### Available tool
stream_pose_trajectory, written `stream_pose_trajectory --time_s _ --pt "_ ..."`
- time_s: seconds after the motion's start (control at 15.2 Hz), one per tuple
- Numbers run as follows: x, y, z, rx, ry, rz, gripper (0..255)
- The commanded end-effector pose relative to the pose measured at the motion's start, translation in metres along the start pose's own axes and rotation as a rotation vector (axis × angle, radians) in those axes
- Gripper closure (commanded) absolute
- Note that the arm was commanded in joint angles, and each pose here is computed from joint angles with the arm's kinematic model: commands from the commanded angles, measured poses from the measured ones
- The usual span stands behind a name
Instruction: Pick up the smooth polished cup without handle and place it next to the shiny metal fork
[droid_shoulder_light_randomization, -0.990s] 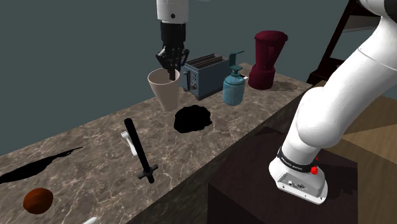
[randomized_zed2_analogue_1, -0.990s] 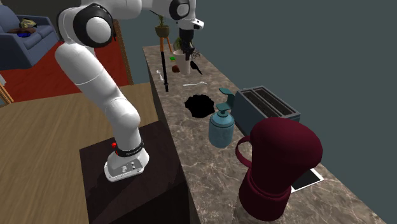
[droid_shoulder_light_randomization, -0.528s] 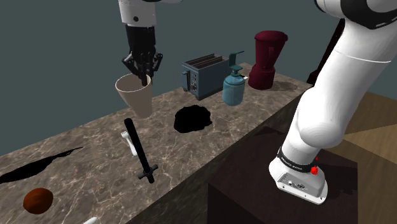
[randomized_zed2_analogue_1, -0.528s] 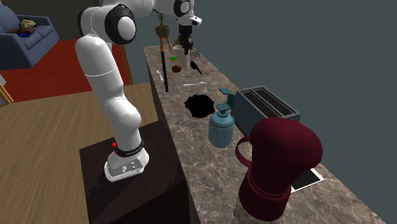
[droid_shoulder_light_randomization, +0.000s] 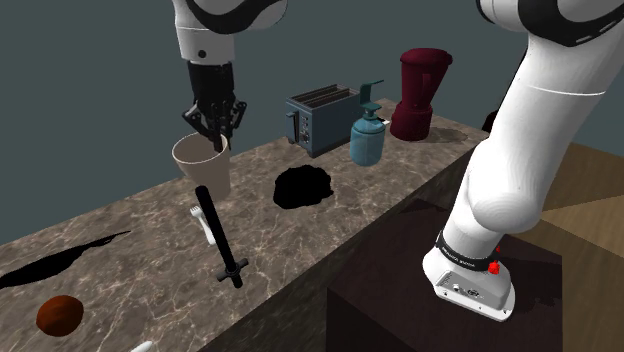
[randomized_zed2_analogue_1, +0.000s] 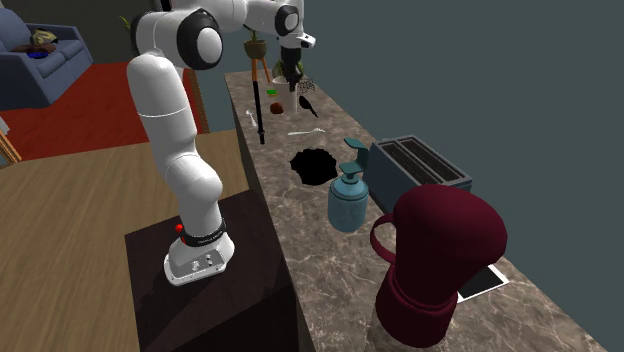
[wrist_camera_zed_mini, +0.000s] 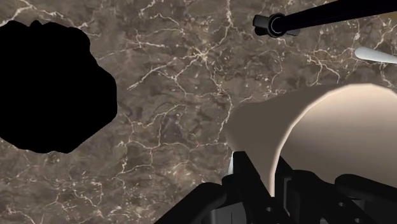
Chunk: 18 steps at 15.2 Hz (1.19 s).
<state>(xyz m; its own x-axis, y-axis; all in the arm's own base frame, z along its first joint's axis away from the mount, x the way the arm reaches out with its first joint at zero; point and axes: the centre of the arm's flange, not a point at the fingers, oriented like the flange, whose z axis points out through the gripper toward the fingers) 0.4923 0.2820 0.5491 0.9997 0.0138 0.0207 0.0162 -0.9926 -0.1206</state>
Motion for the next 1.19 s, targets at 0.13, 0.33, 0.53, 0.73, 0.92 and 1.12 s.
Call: stream_pose_trajectory --time_s 0.13,0.33,0.53,0.73,0.92,1.12 --pt "0.0 0.003 0.021 0.0 0.001 0.0 255" --pt "0.0 0.005 0.037 0.0 0.001 0.0 255" --pt "0.0 0.007 0.053 0.0 0.001 0.0 255" --pt "0.0 0.009 0.068 0.0 0.001 0.0 255" --pt "-0.001 0.011 0.084 0.0 0.001 0.0 255" --pt "-0.001 0.013 0.1 0.0 0.001 0.0 255"
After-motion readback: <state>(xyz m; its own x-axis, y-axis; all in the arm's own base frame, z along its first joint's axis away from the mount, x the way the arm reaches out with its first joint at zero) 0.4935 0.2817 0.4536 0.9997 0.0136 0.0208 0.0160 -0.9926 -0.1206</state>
